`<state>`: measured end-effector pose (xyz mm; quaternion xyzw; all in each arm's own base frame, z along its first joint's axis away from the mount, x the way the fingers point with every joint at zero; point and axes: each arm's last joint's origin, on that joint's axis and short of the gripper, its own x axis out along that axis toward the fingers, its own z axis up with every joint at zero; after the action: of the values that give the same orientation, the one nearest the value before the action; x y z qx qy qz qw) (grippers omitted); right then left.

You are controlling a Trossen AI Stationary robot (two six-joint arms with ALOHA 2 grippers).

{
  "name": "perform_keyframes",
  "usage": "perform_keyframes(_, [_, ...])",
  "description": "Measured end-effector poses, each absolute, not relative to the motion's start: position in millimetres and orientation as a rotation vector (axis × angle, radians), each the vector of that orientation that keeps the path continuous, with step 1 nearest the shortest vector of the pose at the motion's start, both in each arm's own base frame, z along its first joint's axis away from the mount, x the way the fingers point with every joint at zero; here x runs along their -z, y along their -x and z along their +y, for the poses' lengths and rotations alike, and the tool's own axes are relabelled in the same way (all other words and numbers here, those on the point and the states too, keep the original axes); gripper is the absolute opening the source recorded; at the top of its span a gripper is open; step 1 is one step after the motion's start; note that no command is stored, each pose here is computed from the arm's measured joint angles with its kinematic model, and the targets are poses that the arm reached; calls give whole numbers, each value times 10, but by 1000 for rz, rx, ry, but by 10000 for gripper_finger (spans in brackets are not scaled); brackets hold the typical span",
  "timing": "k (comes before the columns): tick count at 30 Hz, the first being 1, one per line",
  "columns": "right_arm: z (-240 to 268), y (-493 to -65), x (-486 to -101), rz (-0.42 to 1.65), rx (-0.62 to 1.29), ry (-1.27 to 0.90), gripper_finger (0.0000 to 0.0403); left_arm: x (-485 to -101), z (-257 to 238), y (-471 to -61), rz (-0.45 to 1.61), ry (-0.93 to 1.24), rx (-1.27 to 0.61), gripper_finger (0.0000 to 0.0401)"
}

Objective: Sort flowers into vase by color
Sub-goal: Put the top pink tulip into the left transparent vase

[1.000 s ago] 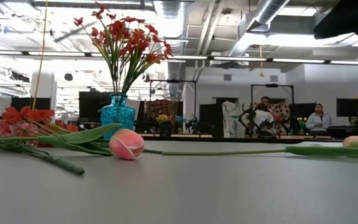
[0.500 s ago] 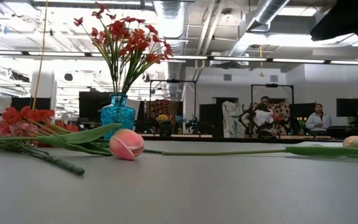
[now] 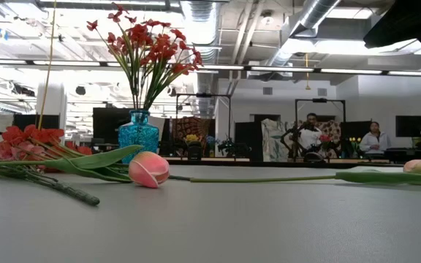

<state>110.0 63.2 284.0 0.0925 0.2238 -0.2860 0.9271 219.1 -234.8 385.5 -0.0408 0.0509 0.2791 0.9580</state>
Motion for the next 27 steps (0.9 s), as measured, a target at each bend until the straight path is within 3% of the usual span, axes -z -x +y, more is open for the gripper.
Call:
perform_keyframes(16, [631, -1099, -2841, 458, 587, -188, 148, -3869, -2516, -1968, 42, 46, -533, 0])
perform_keyframes(27, [631, -1099, -2841, 458, 587, -188, 148, -3590, -2543, -1912, 38, 35, -526, 0])
